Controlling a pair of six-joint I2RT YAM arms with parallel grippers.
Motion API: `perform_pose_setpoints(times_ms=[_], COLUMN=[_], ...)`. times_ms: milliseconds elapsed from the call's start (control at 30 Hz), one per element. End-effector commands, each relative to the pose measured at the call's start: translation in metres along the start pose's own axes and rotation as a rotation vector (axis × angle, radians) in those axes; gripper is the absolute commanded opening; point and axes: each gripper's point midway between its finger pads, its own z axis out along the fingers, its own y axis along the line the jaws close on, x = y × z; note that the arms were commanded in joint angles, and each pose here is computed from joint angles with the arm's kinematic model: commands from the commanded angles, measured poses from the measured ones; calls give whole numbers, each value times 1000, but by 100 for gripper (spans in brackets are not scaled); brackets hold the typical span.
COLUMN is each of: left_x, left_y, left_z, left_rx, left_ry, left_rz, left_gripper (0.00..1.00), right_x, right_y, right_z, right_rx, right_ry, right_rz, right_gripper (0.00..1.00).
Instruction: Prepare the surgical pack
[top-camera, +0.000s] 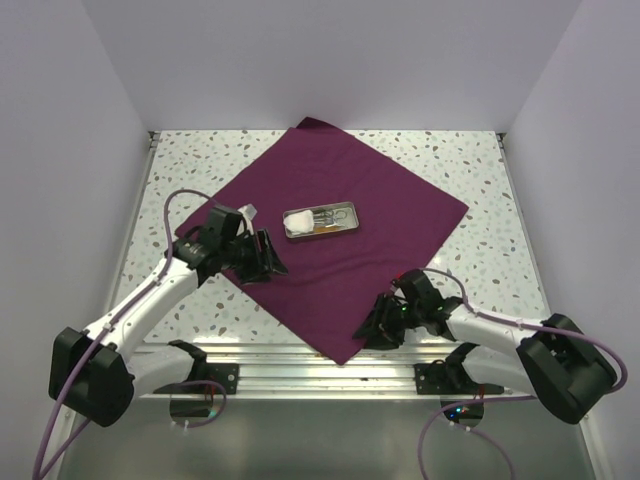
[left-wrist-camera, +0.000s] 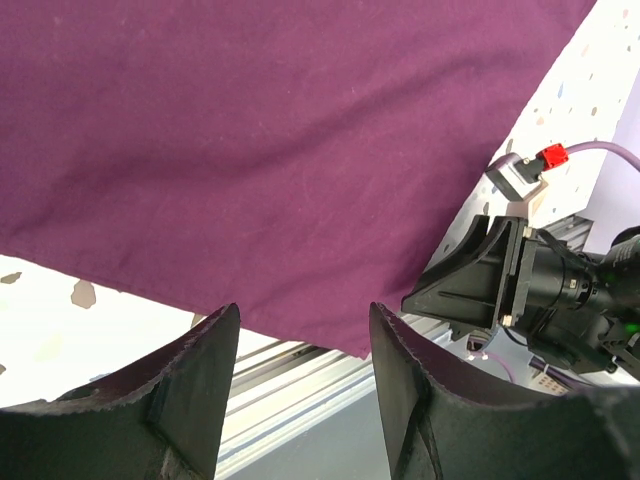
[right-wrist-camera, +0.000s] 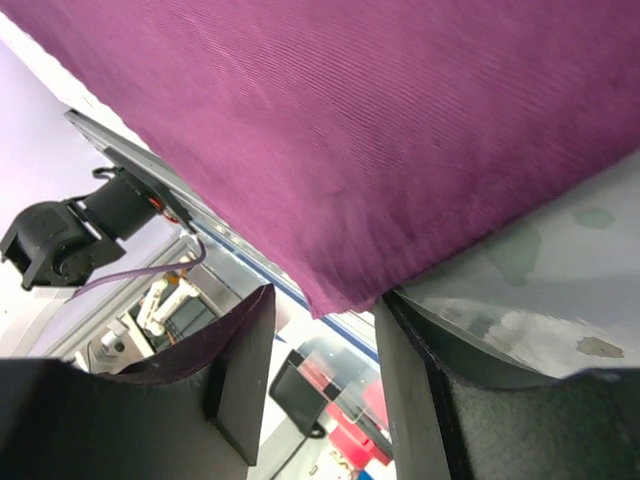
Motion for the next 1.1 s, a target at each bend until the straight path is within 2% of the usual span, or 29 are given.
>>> perform_pose_setpoints(times_ms=[0,167,467,600,633,733,867,933,1067], left_x=[-11,-11,-12,-16,-16,-19,-30,-43,-69], left_y=[-14,-16,-17,-20,-20,-21,-16,-14,-6], left_z=[-5,-6,-8,-11,-11,-13,-17,-26,-42], left_rx=[32,37,36,38,39,29,-32,-85,-179], left_ry=[-27,-24,-25,-34,-35,-42,-75,-123,-199], left_rz=[47,52,64,70,72,79,102,113,153], left_gripper=[59,59,59,59,59,59,59,59,59], right_x=[-3,-6,-17,-15,-14,-11,-15,-15,-39], right_y=[2,-3,14,18,21,26,50,60,104], right_z=[2,3,9,8,6,-1,-11,-15,-23], right_rx=[-17,-7,-46,-44,-47,-50,-53,-39,-48], right_ry=[-39,-64,-103,-99,-96,-96,-106,-95,-112], right_rz=[32,67,41,35,33,26,-44,-66,-142], right_gripper=[47,41,37,28,22,16,3,0,0])
